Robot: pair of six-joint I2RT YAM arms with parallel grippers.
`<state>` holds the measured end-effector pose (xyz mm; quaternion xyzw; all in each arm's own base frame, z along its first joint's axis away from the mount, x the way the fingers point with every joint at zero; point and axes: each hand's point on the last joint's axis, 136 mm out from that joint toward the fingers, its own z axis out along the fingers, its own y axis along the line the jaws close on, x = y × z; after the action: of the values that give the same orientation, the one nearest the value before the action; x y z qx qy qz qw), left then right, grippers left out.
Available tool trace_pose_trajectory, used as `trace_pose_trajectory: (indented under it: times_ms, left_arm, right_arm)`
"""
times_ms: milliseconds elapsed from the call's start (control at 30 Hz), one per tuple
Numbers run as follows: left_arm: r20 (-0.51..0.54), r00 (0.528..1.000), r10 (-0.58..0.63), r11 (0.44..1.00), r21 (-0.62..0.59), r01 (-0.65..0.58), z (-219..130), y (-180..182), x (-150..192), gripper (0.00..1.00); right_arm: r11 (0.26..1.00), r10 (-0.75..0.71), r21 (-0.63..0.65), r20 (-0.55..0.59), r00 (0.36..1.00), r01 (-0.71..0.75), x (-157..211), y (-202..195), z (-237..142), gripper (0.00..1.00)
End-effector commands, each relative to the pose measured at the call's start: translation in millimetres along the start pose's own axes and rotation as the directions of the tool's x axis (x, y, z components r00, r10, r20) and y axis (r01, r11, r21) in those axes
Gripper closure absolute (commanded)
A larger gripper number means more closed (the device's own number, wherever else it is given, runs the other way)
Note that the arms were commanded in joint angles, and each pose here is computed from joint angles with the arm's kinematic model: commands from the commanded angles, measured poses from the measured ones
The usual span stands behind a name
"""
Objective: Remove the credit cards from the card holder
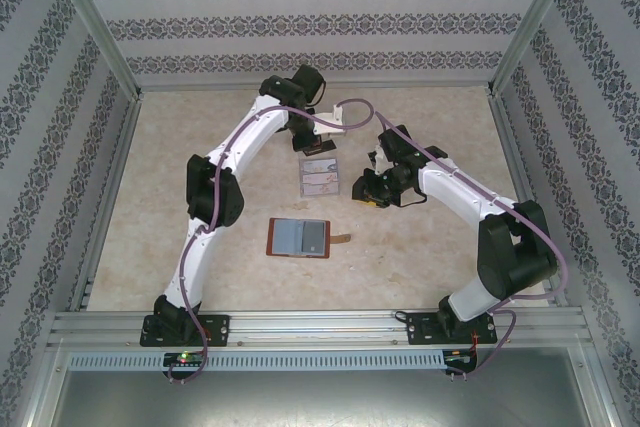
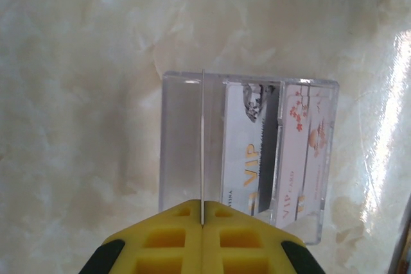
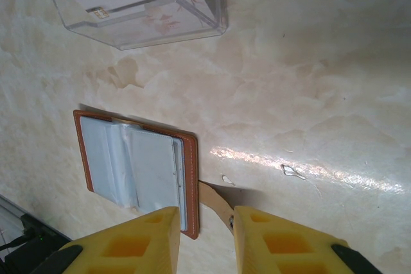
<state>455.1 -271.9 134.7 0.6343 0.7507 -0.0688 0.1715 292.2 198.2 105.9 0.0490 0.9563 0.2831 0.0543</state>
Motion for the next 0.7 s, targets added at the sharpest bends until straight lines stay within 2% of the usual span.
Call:
trace_pose_trajectory:
  times_ms: [0, 200, 667]
  left_arm:
    - [-0.037, 0.999, 0.019, 0.998, 0.066, -0.016, 0.9, -9.7, 13.6, 1.0]
    - [-0.067, 0.998, 0.013, 0.998, 0.064, -0.008, 10.6, -5.9, 21.4, 1.0]
    - [-0.04, 0.999, 0.009, 0.998, 0.059, -0.007, 19.2, -0.2, 16.3, 0.98]
  right_arm:
    - [1.0, 0.005, 0.001, 0.012, 1.0, -0.005, -6.5, -0.3, -2.5, 0.7]
    - [1.0, 0.005, 0.003, 0.008, 1.0, -0.005, -7.0, -0.6, -1.2, 0.7]
    - [1.0, 0.018, 0.006, 0.006, 1.0, -0.018, -5.2, -3.2, 0.9, 0.7]
